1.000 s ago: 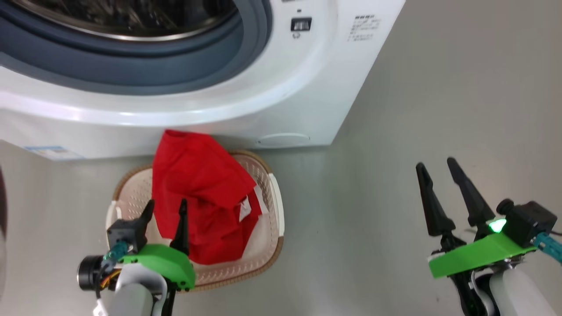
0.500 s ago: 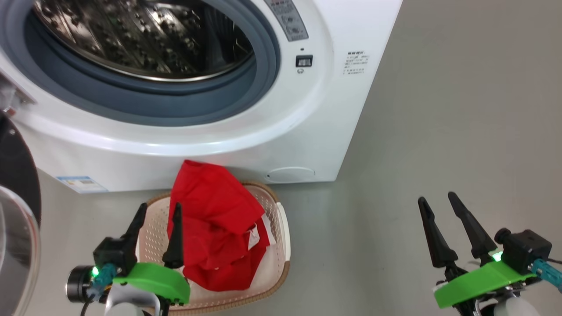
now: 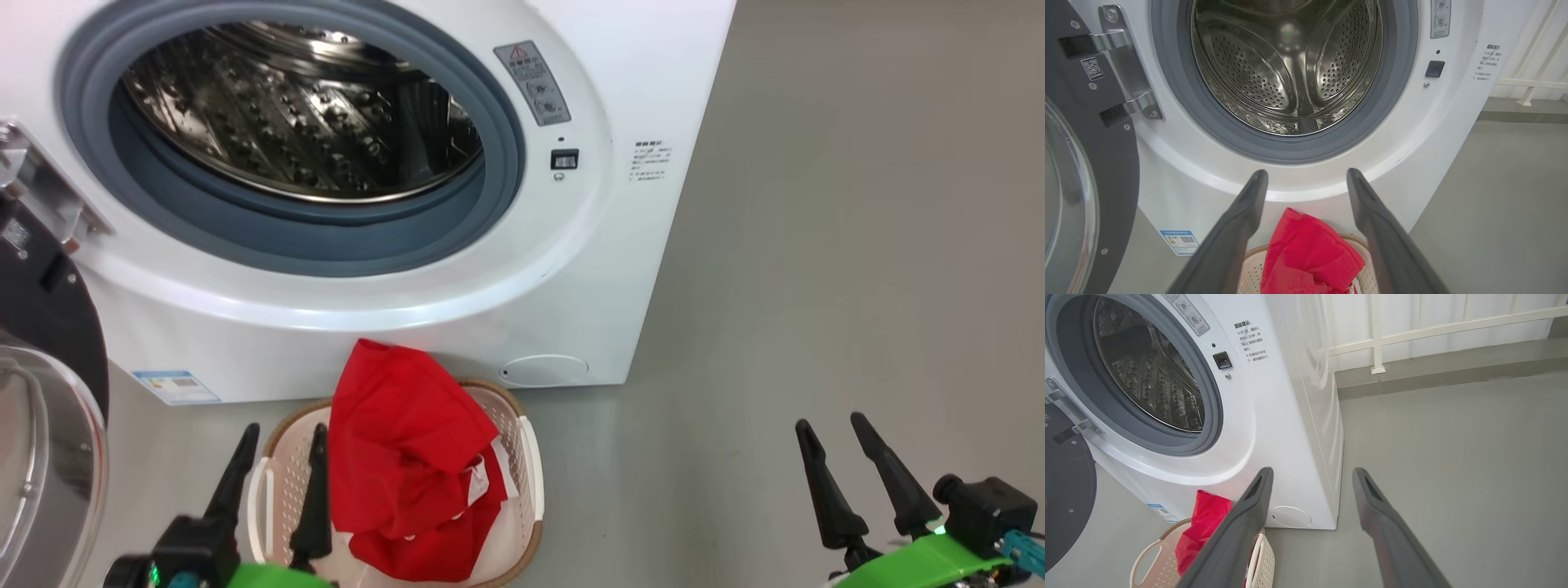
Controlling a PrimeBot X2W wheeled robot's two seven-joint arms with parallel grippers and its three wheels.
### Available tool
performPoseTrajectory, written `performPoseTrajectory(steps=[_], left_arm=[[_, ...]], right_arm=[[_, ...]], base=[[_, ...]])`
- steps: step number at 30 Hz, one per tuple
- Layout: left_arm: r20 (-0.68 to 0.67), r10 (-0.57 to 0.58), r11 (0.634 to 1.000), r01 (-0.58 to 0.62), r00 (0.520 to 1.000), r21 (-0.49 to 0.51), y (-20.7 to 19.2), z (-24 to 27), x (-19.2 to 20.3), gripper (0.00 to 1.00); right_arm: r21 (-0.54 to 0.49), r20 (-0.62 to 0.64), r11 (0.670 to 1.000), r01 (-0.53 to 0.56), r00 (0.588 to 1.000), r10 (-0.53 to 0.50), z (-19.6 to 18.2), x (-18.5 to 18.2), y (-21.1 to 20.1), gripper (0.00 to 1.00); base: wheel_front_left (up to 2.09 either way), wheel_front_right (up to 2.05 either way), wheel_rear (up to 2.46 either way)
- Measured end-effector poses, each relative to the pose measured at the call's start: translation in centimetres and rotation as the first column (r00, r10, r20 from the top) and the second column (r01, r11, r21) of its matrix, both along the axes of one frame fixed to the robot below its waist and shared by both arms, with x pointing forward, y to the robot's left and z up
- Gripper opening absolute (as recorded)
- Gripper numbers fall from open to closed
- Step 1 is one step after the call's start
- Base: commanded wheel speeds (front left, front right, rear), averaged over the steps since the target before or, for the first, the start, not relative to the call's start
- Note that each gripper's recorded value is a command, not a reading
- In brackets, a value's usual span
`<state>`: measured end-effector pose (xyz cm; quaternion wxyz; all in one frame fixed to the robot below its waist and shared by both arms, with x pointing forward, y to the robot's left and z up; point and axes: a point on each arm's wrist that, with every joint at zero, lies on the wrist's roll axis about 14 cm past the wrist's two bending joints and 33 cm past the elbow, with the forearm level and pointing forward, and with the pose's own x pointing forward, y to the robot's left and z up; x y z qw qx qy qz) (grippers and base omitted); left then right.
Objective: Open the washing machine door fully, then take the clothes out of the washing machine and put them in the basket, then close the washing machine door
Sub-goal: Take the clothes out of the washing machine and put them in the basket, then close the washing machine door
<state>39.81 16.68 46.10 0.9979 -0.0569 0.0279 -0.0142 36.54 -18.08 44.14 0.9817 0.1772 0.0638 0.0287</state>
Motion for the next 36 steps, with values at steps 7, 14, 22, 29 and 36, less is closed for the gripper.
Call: performPoseTrajectory(steps=[7, 14, 22, 29, 36], left_arm=[[0.022, 0.020, 1.000, -0.020, 1.000, 0.010, 0.8, 0.7, -1.9, 1.00], [0.016, 0.031, 0.999, -0.031, 0.999, 0.013, 1.0, 0.6, -2.6, 1.00], [0.026, 0.030, 0.999, -0.030, 0.999, 0.012, 0.8, 1.0, -2.6, 1.00], [0.029, 0.028, 1.000, -0.028, 0.999, 0.011, 0.7, 1.1, -2.6, 1.00], [0.034, 0.022, 1.000, -0.022, 0.999, 0.011, 0.5, 1.2, -2.6, 1.00]], right_arm=[[-0.001, -0.007, 1.000, 0.020, 1.000, -0.020, -0.1, -1.1, -0.6, 1.00], [-0.003, -0.002, 1.000, 0.030, 1.000, -0.030, 0.1, -1.1, -0.9, 1.00], [-0.003, 0.003, 1.000, 0.028, 1.000, -0.028, 0.2, -1.1, -0.9, 1.00], [-0.002, 0.007, 1.000, 0.029, 1.000, -0.029, 0.3, -1.1, -0.9, 1.00], [-0.002, 0.002, 0.999, 0.033, 0.999, -0.033, 0.2, -1.5, -1.0, 1.00]], base=[[0.00, 0.00, 0.00], [0.00, 0.00, 0.00], [0.00, 0.00, 0.00], [-0.34, 0.34, 0.00], [-1.29, 1.28, 0.02]])
